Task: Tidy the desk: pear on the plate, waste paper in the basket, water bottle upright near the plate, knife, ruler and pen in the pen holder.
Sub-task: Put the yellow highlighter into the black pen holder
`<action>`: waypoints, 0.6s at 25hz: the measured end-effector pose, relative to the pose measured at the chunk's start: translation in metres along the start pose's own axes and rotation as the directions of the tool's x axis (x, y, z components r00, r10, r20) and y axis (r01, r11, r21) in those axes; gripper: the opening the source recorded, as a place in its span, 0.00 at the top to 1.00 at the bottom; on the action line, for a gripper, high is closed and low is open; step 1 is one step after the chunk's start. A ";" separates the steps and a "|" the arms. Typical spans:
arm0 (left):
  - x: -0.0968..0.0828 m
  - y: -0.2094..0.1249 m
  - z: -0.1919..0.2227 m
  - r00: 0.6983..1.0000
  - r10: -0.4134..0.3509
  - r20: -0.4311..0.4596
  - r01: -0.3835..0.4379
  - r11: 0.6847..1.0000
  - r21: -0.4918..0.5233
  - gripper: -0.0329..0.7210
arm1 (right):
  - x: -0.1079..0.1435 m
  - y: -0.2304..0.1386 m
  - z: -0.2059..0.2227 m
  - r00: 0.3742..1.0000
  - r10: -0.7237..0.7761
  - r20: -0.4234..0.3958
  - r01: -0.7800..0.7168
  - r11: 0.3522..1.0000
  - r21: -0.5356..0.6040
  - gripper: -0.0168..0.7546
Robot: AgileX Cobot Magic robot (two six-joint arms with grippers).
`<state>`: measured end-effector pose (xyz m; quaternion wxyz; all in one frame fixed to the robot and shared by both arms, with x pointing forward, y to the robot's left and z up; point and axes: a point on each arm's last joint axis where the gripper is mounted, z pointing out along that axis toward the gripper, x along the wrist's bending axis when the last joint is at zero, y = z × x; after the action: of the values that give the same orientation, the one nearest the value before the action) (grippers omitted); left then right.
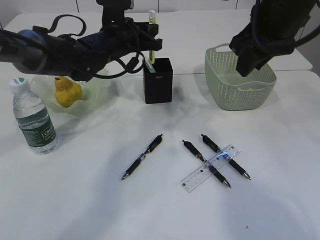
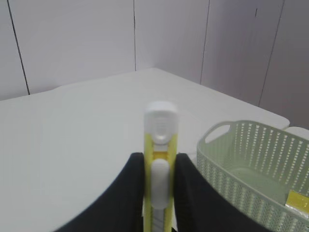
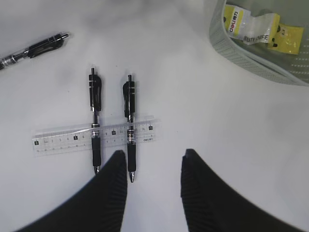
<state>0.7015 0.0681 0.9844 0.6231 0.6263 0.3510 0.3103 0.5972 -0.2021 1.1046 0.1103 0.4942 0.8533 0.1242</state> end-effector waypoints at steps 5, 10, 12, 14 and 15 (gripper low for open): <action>0.000 -0.014 0.004 1.000 -0.006 0.020 0.007 1.000 -0.028 0.81 | 0.000 0.000 0.000 1.000 0.000 0.000 0.000 1.000 0.000 0.57; 0.000 -0.017 0.004 1.000 -0.008 0.023 0.008 0.999 -0.031 0.81 | 0.000 0.000 0.000 1.000 0.000 0.000 0.000 1.000 0.000 0.57; -0.001 -0.017 0.004 1.000 -0.008 0.024 0.008 0.999 -0.033 0.81 | 0.000 0.000 0.000 1.000 0.000 0.000 0.000 1.000 0.000 0.57; -0.001 -0.017 0.004 1.000 -0.008 0.024 0.008 0.999 -0.033 0.81 | 0.000 0.000 0.000 1.000 0.000 0.000 0.000 1.000 0.000 0.57; -0.001 -0.017 0.004 1.000 -0.008 0.024 0.008 0.999 -0.033 0.81 | 0.000 0.000 0.000 1.000 0.000 0.000 0.000 1.000 0.000 0.57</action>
<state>0.7038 0.0648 0.9670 0.6386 0.6181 0.3410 0.3062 0.5972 -0.2021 1.1046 0.1103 0.4942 0.8533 0.1242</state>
